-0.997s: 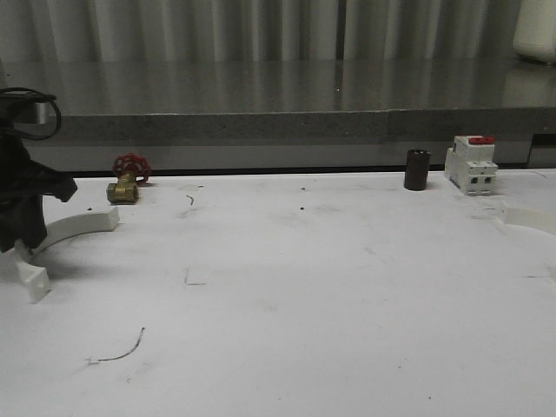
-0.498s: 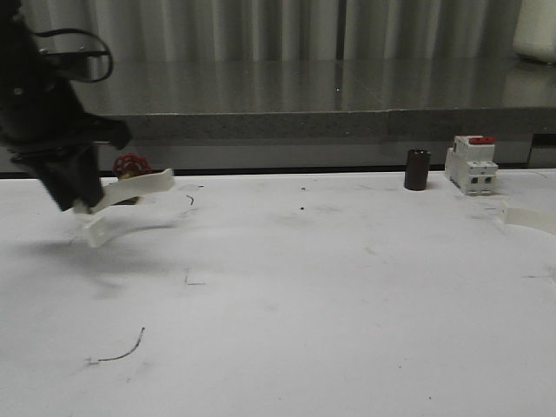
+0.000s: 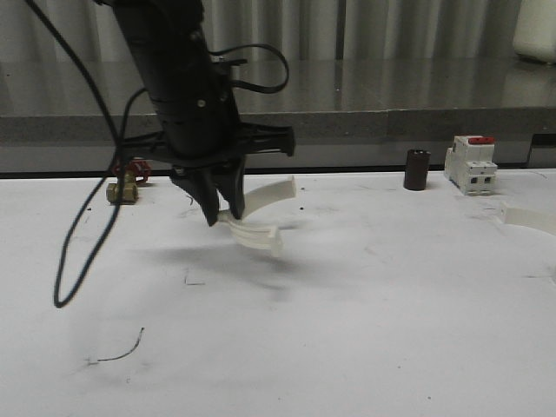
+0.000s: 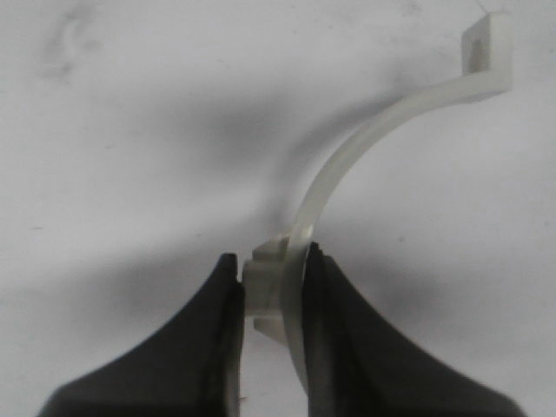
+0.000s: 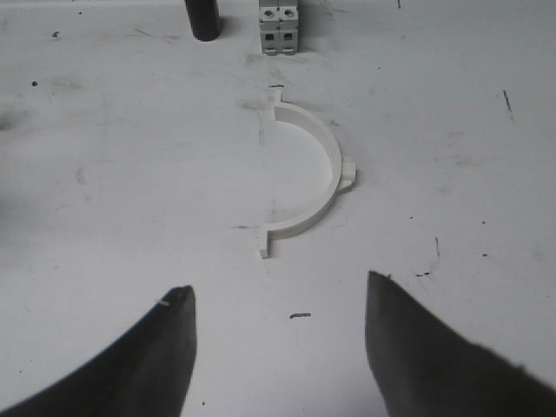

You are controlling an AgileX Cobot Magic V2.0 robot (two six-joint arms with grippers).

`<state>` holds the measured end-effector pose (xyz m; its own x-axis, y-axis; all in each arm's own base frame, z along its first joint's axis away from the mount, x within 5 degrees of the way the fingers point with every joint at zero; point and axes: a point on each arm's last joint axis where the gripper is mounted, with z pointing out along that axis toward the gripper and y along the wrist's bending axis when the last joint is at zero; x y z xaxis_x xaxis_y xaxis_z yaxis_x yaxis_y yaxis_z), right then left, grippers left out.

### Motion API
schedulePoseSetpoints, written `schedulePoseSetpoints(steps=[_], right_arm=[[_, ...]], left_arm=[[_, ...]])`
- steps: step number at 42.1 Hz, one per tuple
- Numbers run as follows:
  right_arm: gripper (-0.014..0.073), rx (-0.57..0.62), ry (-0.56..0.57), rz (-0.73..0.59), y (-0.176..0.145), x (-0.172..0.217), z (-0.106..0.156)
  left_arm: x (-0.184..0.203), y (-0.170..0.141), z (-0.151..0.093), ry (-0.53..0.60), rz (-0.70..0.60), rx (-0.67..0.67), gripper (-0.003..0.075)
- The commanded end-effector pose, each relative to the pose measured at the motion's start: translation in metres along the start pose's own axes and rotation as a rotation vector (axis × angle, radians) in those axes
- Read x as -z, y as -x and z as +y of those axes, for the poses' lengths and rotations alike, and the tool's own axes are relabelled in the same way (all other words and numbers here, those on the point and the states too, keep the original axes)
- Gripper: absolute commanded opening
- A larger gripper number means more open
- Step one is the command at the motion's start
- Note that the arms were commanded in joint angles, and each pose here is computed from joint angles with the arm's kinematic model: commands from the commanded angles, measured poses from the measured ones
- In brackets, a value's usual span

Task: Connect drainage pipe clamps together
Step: 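Lift the clamp with the left gripper and carry it to table center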

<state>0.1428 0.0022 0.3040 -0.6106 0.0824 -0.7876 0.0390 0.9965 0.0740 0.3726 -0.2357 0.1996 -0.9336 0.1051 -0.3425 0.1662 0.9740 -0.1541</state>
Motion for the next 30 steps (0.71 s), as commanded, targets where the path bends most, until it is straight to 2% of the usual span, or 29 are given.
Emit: schedulePoseSetpoints(steps=[1, 10, 30], right_arm=[[0.0461, 0.005, -0.002, -0.087, 0.014, 0.005, 0.0], [0.0461, 0.005, -0.002, -0.087, 0.014, 0.005, 0.0], [0.0461, 0.005, -0.002, -0.087, 0.014, 0.005, 0.0]], left_arm=[[0.023, 0.012, -0.023, -0.051, -0.098, 0.05, 0.001], [0.01, 0.013, -0.031, -0.025, -0.053, 0.121, 0.0011], [-0.004, 0.007, -0.029, 0.009, 0.005, 0.12, 0.0011]])
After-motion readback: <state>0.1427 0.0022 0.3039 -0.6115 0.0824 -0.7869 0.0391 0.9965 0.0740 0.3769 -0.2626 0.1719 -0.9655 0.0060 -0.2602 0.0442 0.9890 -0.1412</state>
